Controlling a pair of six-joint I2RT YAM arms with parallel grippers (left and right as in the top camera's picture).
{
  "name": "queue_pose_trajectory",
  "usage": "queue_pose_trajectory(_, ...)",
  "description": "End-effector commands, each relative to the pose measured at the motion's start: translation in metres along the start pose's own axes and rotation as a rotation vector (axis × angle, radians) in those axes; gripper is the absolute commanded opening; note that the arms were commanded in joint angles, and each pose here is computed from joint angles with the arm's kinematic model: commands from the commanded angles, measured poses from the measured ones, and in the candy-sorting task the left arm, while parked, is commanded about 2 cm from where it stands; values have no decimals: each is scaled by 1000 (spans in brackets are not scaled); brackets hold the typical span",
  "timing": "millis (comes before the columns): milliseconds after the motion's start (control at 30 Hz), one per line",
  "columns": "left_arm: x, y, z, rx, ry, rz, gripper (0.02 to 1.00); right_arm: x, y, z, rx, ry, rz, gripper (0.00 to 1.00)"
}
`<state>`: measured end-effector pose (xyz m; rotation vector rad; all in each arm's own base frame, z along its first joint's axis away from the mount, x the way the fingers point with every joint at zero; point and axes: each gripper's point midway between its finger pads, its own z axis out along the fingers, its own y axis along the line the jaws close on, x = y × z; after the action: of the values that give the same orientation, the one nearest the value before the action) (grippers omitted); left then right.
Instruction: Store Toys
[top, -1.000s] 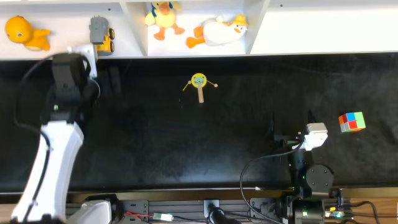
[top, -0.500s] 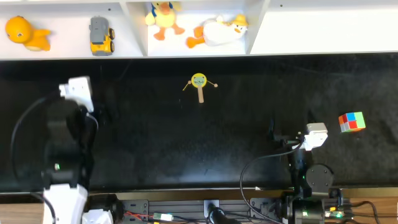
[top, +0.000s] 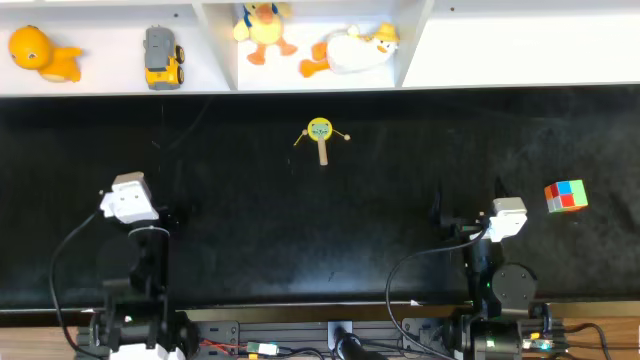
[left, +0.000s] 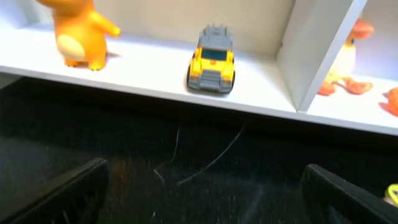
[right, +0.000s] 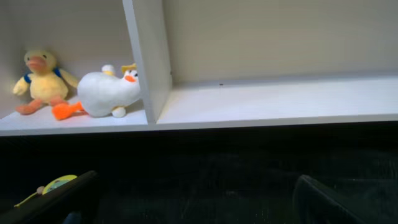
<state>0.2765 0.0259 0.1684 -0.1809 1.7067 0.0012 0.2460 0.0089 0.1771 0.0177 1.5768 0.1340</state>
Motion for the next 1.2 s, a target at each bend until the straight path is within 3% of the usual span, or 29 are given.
queue_pose_trajectory(33, 3, -5, -7, 35, -48, -22, 998, 3, 1, 0, -7, 1, 4, 996)
queue_pose_trajectory(567, -10, -21, -27, 94, -165, 7, 998, 3, 1, 0, -7, 1, 4, 996)
queue_pose_trajectory(900, 5, -3, -30, -2, -114, 14, 998, 3, 1, 0, -7, 0, 4, 996)
queue_pose_trajectory(1200, 15, -4, -30, 4, -74, 87, 998, 3, 1, 0, -7, 1, 4, 996)
